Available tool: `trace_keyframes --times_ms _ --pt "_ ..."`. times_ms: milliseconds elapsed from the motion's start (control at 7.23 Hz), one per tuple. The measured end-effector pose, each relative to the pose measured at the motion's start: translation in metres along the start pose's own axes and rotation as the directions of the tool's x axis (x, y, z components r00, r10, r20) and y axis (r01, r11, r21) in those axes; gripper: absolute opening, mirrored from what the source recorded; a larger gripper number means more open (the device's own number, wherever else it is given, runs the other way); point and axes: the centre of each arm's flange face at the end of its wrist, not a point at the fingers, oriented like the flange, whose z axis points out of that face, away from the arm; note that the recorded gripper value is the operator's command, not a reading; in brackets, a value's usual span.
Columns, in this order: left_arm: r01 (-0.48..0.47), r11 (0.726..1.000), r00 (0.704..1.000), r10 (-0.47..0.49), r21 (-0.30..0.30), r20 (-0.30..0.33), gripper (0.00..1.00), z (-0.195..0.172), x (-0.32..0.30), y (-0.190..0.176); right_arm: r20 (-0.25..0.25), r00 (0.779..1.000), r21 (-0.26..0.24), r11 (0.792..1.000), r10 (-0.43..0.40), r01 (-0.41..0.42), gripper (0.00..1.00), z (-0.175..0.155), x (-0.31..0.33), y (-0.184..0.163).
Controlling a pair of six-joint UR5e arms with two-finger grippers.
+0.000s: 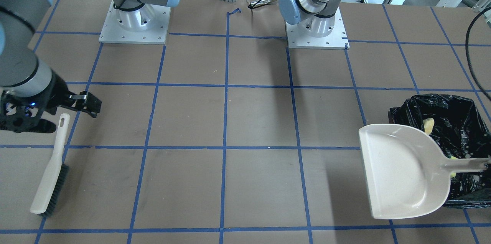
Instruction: Sweep and dump trash into bin
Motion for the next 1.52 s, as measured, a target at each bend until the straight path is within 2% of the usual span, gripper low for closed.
trace_keyframes --times_ms 138,277,415,554,830,1522 --pt "-0.020 1.000 1.000 0.020 0.024 0.004 0.00 0.030 -0.024 -0.044 0.004 1.000 0.043 0.999 0.000 0.000 1.00 -0.035 -0.036 0.030" --pt "-0.043 0.999 0.999 0.043 0.030 0.007 0.00 0.055 -0.041 -0.080 0.045 0.999 0.065 0.998 -0.009 0.006 1.00 -0.063 -0.056 0.063" --pt "-0.055 0.998 0.998 0.055 0.032 0.000 0.00 0.078 -0.051 -0.099 0.089 0.996 0.075 0.997 -0.007 0.000 1.00 -0.086 -0.066 0.094" --pt "-0.067 0.997 0.998 0.068 0.028 -0.015 0.00 0.101 -0.058 -0.108 0.108 0.994 0.085 0.996 0.006 -0.015 1.00 -0.098 -0.069 0.112" --pt "-0.094 0.996 0.995 0.094 0.009 -0.038 0.00 0.145 -0.060 -0.120 0.116 0.993 0.093 0.995 0.017 -0.028 1.00 -0.102 -0.070 0.119" --pt "-0.086 0.996 0.995 0.087 0.015 -0.058 0.00 0.174 -0.046 -0.119 0.128 0.992 0.098 0.995 0.012 -0.024 1.00 -0.094 -0.069 0.112"
